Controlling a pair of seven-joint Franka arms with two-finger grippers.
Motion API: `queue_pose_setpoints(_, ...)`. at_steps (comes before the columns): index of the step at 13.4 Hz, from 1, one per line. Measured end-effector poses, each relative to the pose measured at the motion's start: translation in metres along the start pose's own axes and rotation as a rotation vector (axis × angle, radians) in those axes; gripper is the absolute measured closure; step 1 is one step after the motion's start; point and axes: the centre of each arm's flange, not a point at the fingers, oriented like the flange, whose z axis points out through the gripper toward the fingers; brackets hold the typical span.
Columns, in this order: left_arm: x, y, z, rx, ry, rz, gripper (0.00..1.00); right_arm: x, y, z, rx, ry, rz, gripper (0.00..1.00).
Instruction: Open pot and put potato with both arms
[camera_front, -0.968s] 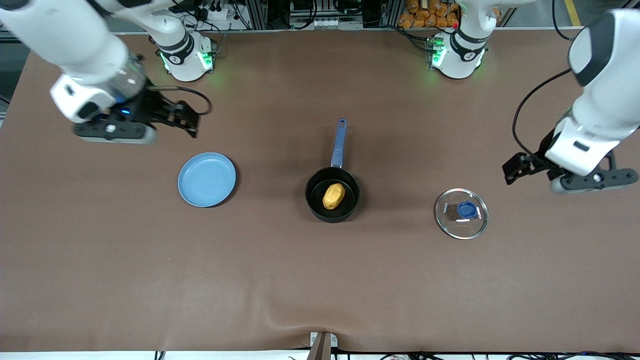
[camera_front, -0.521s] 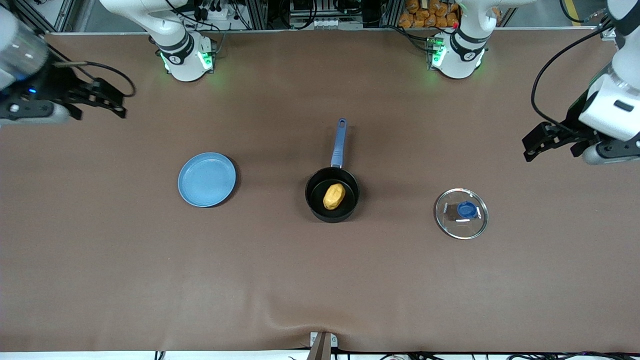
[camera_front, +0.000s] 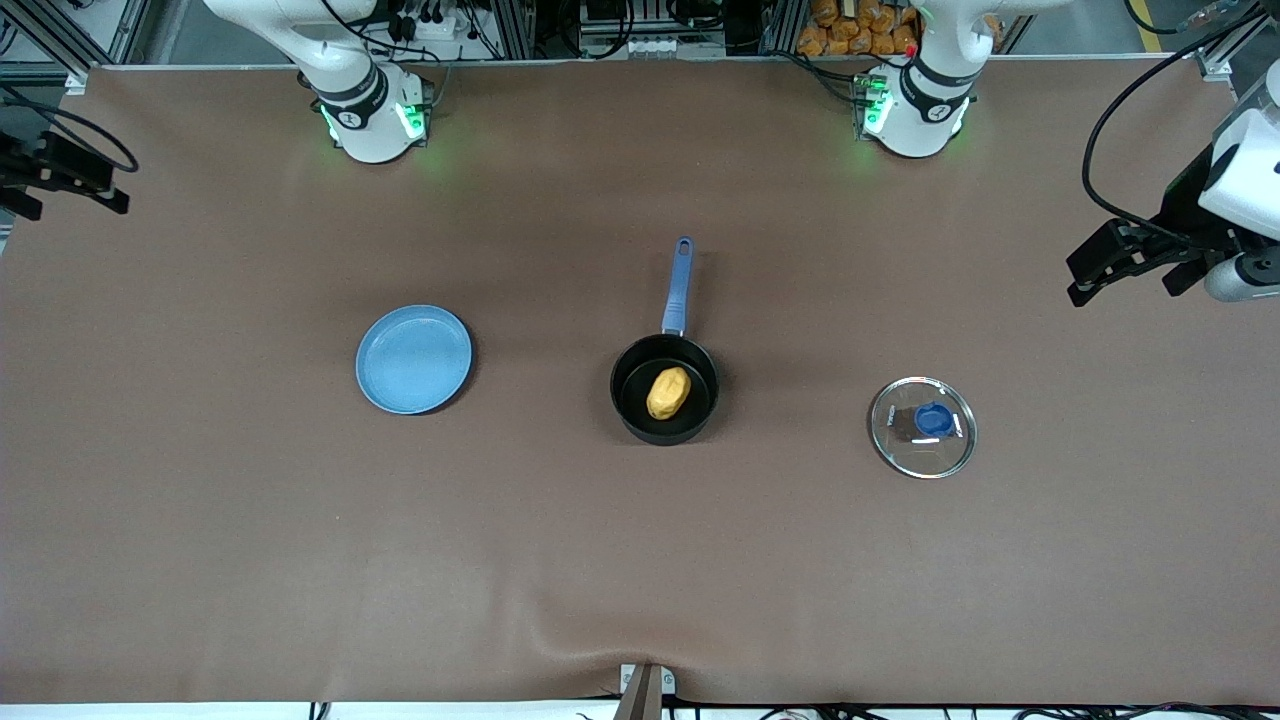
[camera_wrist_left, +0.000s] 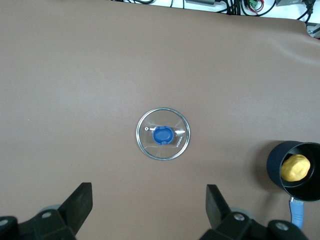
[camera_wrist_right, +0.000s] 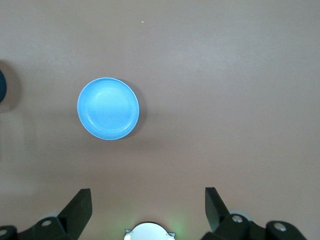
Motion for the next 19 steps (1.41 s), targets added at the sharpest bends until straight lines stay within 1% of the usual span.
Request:
queue_pose_setpoints(3, -0.001, -0.001, 0.001, 0.003, -0.009, -0.001, 0.0, 0.001, 0.004, 0.002, 0.0, 0.004, 0.003, 0.0)
queue_pose_setpoints(7, -0.004, -0.003, 0.003, 0.012, -0.043, -0.003, 0.0, 0.004, -0.004, 0.001, -0.035, 0.017, -0.016, 0.0)
queue_pose_setpoints(9, -0.007, -0.001, 0.005, 0.015, -0.059, 0.001, 0.0, 0.007, -0.006, -0.001, -0.041, 0.036, -0.019, 0.0)
queue_pose_setpoints(11, -0.011, 0.0, 0.007, 0.022, -0.09, 0.005, 0.0, 0.008, -0.005, -0.001, -0.043, 0.044, -0.019, 0.0)
queue_pose_setpoints(13, -0.017, -0.001, 0.011, 0.034, -0.139, 0.015, 0.0, 0.008, -0.005, -0.002, -0.045, 0.054, -0.019, 0.0)
queue_pose_setpoints(15, -0.021, -0.003, 0.013, 0.039, -0.176, 0.066, 0.0, 0.009, -0.005, -0.003, -0.046, 0.058, -0.019, 0.0)
queue_pose_setpoints(17, -0.022, -0.008, 0.014, 0.039, -0.193, 0.103, 0.0, 0.009, -0.005, -0.003, -0.046, 0.06, -0.019, 0.0)
queue_pose_setpoints(19, -0.021, -0.016, 0.015, 0.04, -0.201, 0.102, 0.0, 0.01, -0.005, -0.003, -0.047, 0.065, -0.019, 0.0)
